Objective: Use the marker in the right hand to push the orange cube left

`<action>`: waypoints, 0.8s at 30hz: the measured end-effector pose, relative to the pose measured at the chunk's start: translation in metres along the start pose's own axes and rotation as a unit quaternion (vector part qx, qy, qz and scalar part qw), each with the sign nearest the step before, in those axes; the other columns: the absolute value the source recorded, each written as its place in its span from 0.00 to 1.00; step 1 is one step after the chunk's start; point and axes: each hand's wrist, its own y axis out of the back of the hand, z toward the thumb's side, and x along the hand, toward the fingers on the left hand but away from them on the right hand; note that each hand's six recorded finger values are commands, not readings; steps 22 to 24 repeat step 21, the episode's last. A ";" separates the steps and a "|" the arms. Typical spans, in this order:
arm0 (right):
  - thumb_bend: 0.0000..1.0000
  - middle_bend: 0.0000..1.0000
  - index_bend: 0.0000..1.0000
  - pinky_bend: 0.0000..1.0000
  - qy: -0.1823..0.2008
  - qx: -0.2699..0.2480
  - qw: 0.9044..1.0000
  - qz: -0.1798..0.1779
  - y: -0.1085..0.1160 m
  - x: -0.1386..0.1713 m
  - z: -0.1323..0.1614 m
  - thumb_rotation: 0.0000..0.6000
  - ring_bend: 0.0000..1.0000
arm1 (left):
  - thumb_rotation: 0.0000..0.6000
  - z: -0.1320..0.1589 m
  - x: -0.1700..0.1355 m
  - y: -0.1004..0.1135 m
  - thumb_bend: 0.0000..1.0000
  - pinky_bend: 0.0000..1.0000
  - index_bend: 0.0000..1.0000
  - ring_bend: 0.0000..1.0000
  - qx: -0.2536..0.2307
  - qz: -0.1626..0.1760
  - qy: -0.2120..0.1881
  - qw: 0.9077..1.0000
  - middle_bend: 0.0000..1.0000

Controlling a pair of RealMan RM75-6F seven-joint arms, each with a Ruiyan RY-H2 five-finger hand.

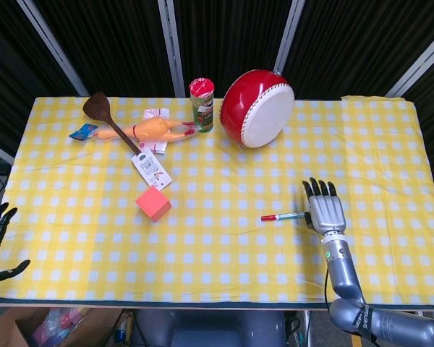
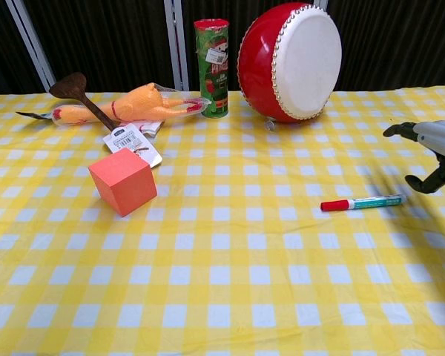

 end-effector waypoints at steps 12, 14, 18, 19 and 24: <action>0.51 0.01 0.06 0.00 0.018 0.006 0.997 -0.081 0.046 0.081 -0.062 1.00 0.00 | 1.00 -0.001 -0.005 0.005 0.00 0.00 0.00 0.00 0.006 0.019 -0.001 1.000 0.00; 0.51 0.00 0.06 0.00 0.014 -0.008 0.996 -0.089 0.049 0.094 -0.076 1.00 0.00 | 1.00 -0.001 -0.005 0.005 0.00 0.00 0.00 0.00 0.009 0.022 0.001 1.000 0.00; 0.50 0.00 0.01 0.00 0.009 -0.027 0.993 -0.115 0.053 0.125 -0.106 1.00 0.00 | 1.00 -0.001 -0.006 0.005 0.00 0.00 0.00 0.00 0.014 0.027 0.003 1.000 0.00; 0.50 0.00 0.01 0.00 0.010 -0.027 0.992 -0.123 0.054 0.130 -0.111 1.00 0.00 | 1.00 -0.001 -0.007 0.004 0.00 0.00 0.00 0.00 0.016 0.028 0.004 0.999 0.00; 0.49 0.00 0.00 0.00 0.016 -0.027 0.989 -0.143 0.056 0.142 -0.120 1.00 0.00 | 1.00 0.000 -0.007 0.004 0.00 0.00 0.00 0.00 0.020 0.031 0.006 0.999 0.00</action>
